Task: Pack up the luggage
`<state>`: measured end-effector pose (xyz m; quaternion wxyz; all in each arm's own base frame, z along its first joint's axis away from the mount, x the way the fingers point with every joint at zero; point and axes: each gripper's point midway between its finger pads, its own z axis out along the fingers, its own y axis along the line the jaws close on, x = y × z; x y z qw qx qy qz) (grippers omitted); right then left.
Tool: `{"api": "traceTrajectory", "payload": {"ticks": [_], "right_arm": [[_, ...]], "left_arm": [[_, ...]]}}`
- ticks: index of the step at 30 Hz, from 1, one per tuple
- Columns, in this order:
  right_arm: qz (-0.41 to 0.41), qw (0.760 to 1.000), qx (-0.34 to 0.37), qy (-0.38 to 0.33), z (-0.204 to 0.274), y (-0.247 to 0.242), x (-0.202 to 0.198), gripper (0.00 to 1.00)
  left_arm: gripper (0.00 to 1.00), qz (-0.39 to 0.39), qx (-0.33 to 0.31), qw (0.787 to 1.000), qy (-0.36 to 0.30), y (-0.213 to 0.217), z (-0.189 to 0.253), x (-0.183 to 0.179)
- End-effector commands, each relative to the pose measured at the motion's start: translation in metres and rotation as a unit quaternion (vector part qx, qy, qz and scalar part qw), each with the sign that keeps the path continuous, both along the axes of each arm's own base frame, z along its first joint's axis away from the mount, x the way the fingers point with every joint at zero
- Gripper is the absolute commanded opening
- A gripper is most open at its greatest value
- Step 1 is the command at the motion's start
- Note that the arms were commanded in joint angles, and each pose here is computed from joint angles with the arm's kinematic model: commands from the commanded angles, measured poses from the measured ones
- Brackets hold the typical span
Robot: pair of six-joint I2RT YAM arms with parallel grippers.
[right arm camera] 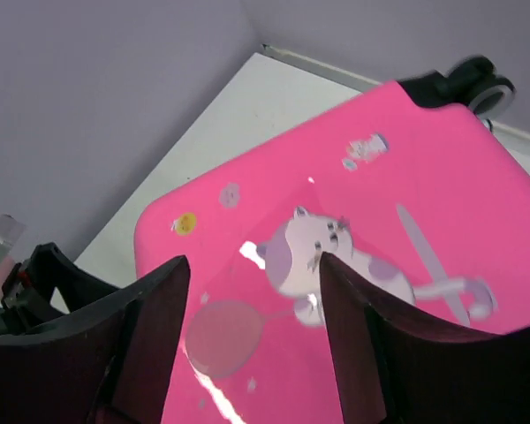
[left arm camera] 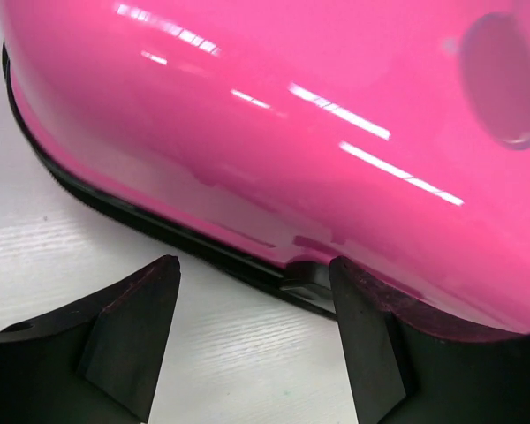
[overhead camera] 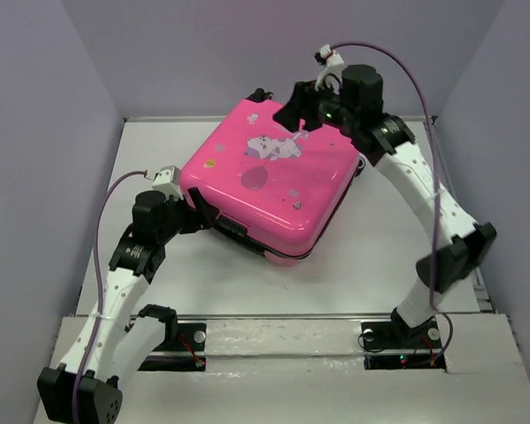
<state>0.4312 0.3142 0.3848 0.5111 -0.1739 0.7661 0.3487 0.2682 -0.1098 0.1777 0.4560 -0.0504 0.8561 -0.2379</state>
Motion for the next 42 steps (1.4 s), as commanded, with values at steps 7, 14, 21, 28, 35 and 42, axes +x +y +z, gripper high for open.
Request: {"api": "traceTrajectory", "payload": {"ticks": [7, 14, 21, 28, 35, 42], "right_arm": [[0.054, 0.997, 0.038, -0.03, -0.06, -0.066, -0.156, 0.07], [0.029, 0.996, 0.045, 0.072, -0.193, -0.101, -0.222, 0.08], [-0.017, 0.998, 0.002, 0.065, -0.231, -0.112, -0.202, 0.41], [0.027, 0.999, 0.019, 0.027, -0.233, -0.092, -0.19, 0.44], [0.043, 0.999, 0.025, 0.021, -0.248, -0.088, -0.193, 0.45], [0.053, 0.998, 0.04, -0.001, -0.248, -0.081, -0.186, 0.33]], "left_arm": [[0.7, -0.064, -0.053, 0.99, -0.114, -0.018, 0.083, -0.031], [0.35, -0.163, -0.097, 0.979, -0.071, -0.043, 0.057, -0.081], [0.29, -0.223, -0.125, 0.967, -0.019, -0.073, 0.034, -0.108], [0.32, -0.225, -0.125, 0.966, 0.003, -0.097, 0.022, -0.105], [0.4, -0.257, -0.125, 0.958, 0.031, -0.133, -0.004, -0.108], [0.41, -0.264, -0.115, 0.957, 0.026, -0.153, -0.004, -0.103]]}}
